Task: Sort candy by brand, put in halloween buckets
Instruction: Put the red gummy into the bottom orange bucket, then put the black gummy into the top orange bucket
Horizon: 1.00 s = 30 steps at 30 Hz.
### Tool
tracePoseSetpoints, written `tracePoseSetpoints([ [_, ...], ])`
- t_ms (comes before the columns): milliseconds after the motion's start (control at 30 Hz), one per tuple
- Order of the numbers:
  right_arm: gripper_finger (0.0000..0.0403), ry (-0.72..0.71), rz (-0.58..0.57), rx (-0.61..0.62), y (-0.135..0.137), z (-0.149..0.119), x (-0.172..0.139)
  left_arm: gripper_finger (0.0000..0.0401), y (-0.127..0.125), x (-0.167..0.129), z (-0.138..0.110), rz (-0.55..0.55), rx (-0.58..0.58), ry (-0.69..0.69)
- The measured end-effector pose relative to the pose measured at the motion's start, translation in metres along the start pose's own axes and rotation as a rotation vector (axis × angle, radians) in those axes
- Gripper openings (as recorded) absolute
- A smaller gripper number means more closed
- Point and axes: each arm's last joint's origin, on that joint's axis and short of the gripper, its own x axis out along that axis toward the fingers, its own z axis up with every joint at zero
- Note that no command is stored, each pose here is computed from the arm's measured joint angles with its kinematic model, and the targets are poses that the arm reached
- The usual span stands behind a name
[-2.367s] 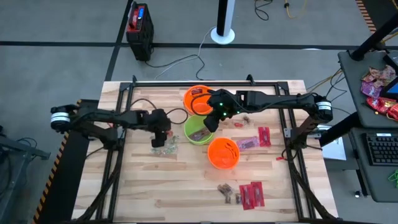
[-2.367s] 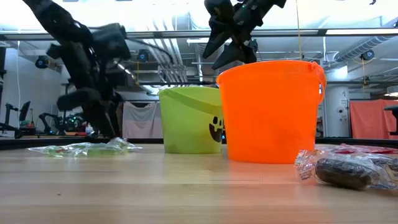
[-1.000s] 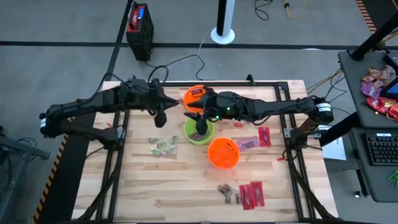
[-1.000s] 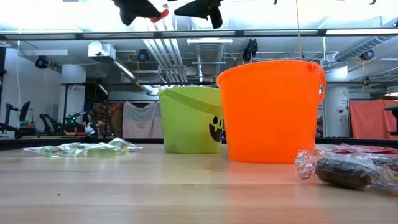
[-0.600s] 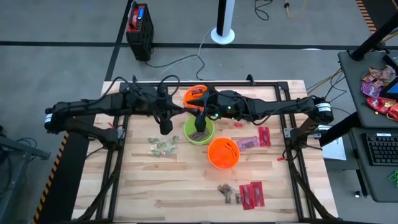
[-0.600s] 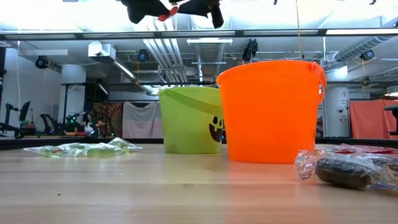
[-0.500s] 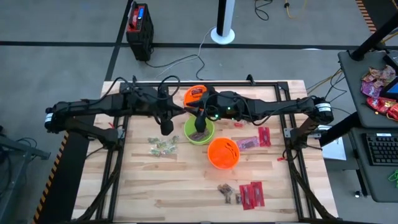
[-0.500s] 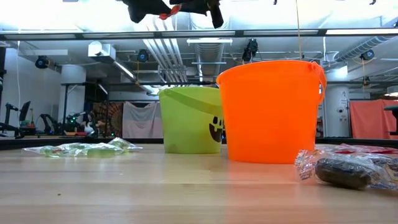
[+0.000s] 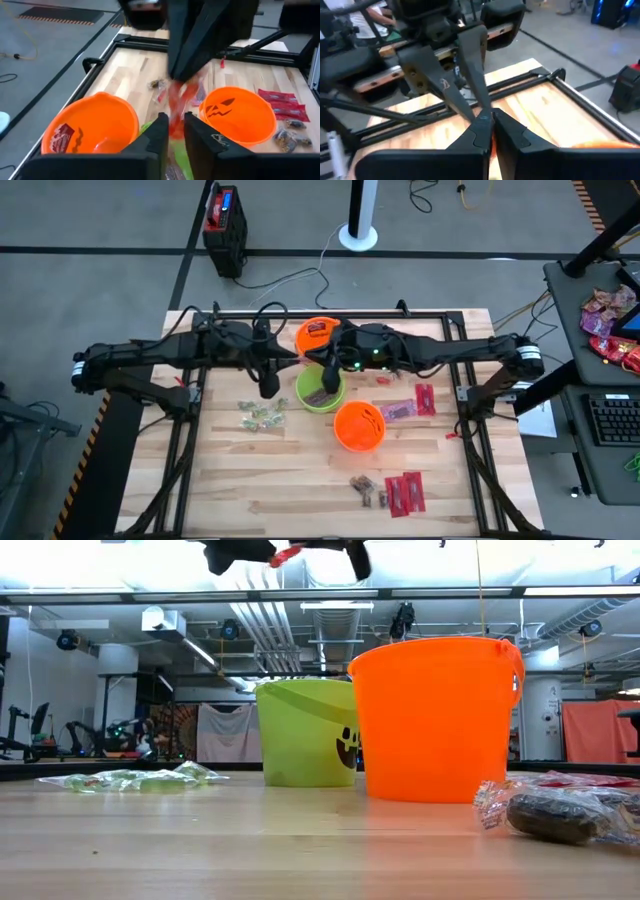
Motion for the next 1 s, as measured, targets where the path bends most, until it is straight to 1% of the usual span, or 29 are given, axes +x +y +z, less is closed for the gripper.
tracePoseSetpoints([
  [100, 0.0009, 0.081, 0.038, 0.032, 0.001, 0.001, -0.016, 0.0085, 0.0, 0.0, -0.001, -0.009, 0.001, 0.011],
  [133, 0.0009, 0.135, 0.066, 0.049, 0.001, -0.001, -0.022, 0.0096, 0.0, 0.0, -0.002, -0.011, 0.001, 0.014],
  [200, 0.0009, 0.274, 0.112, 0.129, 0.0, -0.007, -0.034, 0.0118, 0.0, -0.001, -0.003, -0.01, 0.002, 0.029],
  [267, 0.0009, 0.472, 0.119, 0.197, 0.002, -0.022, -0.046, 0.0137, 0.0, -0.002, -0.004, -0.009, 0.012, 0.042],
  [333, 0.0009, 0.683, 0.101, 0.243, 0.007, -0.04, -0.056, 0.0151, 0.0, -0.003, -0.006, -0.008, 0.026, 0.061],
  [367, 0.0009, 0.773, 0.07, 0.25, 0.01, -0.05, -0.059, 0.0157, 0.001, -0.003, -0.007, -0.007, 0.03, 0.072],
  [433, 0.0009, 0.875, -0.023, 0.244, 0.017, -0.065, -0.063, 0.0164, 0.001, -0.003, -0.009, -0.006, 0.032, 0.085],
  [467, 0.0009, 0.89, -0.059, 0.237, 0.021, -0.07, -0.063, 0.0166, 0.001, -0.003, -0.009, -0.006, 0.034, 0.093],
  [533, 0.0011, 0.891, -0.095, 0.235, 0.027, -0.078, -0.06, 0.0168, 0.001, -0.003, -0.01, -0.005, 0.035, 0.101],
  [667, 0.003, 0.911, -0.154, 0.29, 0.036, -0.088, -0.056, 0.0169, 0.001, -0.003, -0.012, -0.006, 0.024, 0.124],
  [800, 0.007, 0.929, -0.191, 0.334, 0.043, -0.096, -0.053, 0.0169, -0.001, -0.003, -0.015, -0.014, 0.021, 0.156],
  [933, 0.0114, 0.901, -0.237, 0.314, 0.048, -0.099, -0.054, 0.0169, -0.006, -0.004, -0.017, -0.057, 0.041, 0.17],
  [1000, 0.0132, 0.884, -0.238, 0.303, 0.051, -0.098, -0.059, 0.0169, -0.011, -0.004, -0.018, -0.086, 0.042, 0.172],
])
